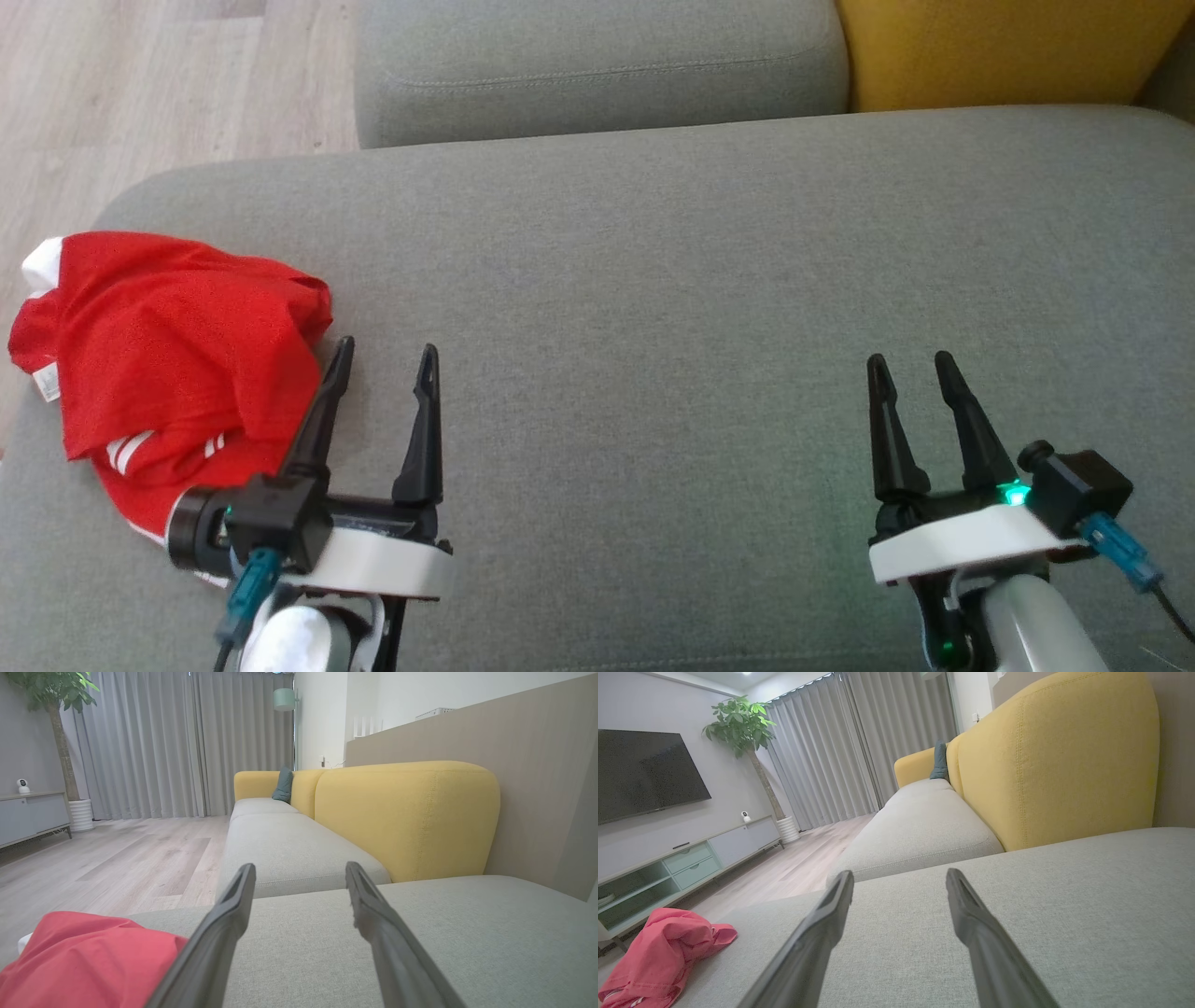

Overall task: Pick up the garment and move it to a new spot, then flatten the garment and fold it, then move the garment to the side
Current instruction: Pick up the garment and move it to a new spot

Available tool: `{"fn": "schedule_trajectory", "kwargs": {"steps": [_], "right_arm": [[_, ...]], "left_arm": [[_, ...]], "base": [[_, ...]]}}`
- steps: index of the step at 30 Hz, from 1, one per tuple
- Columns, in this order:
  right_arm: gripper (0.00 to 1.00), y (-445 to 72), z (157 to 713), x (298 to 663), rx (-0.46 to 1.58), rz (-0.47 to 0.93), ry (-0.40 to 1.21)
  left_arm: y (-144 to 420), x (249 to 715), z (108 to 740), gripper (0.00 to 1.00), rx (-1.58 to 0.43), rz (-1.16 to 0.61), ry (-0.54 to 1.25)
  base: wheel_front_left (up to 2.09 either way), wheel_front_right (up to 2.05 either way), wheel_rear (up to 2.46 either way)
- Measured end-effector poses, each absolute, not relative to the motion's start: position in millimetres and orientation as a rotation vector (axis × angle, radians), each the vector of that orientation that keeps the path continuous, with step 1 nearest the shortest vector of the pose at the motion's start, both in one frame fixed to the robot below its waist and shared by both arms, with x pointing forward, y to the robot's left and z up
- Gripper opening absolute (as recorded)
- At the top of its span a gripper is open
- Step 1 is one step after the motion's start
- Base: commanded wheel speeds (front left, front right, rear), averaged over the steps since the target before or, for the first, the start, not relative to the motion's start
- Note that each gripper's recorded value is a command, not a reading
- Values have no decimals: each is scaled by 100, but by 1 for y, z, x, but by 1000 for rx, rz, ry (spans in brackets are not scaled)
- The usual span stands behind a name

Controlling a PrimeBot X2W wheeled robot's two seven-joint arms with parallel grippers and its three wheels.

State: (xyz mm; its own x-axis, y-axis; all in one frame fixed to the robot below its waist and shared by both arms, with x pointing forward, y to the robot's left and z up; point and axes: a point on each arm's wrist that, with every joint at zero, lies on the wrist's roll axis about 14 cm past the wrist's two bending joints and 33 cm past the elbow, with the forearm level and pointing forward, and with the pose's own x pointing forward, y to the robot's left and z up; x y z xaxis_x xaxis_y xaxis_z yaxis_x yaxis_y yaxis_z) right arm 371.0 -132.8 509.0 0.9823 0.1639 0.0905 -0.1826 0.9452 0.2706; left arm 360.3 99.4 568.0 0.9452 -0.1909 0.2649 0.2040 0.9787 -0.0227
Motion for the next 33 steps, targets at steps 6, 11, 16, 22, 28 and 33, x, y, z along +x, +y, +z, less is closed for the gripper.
{"fn": "schedule_trajectory", "kwargs": {"steps": [6,11,16,22,28,33], "right_arm": [[100,-125,509,374,282,200,-65],[100,-104,512,377,282,262,-65],[100,-77,514,380,282,343,-58],[100,-38,515,381,281,455,-45],[100,5,517,377,289,582,-28],[100,25,511,369,289,645,2]], "left_arm": [[108,358,568,100,-46,-181,-267],[124,351,571,100,-34,-131,-278],[149,338,571,100,-16,-56,-280],[184,315,567,100,1,65,-274],[222,289,569,100,22,197,-285],[237,268,561,100,20,262,-265]], "base": [[0,0,0],[0,0,0],[0,0,0],[0,0,0],[0,0,0],[0,0,0]]}}
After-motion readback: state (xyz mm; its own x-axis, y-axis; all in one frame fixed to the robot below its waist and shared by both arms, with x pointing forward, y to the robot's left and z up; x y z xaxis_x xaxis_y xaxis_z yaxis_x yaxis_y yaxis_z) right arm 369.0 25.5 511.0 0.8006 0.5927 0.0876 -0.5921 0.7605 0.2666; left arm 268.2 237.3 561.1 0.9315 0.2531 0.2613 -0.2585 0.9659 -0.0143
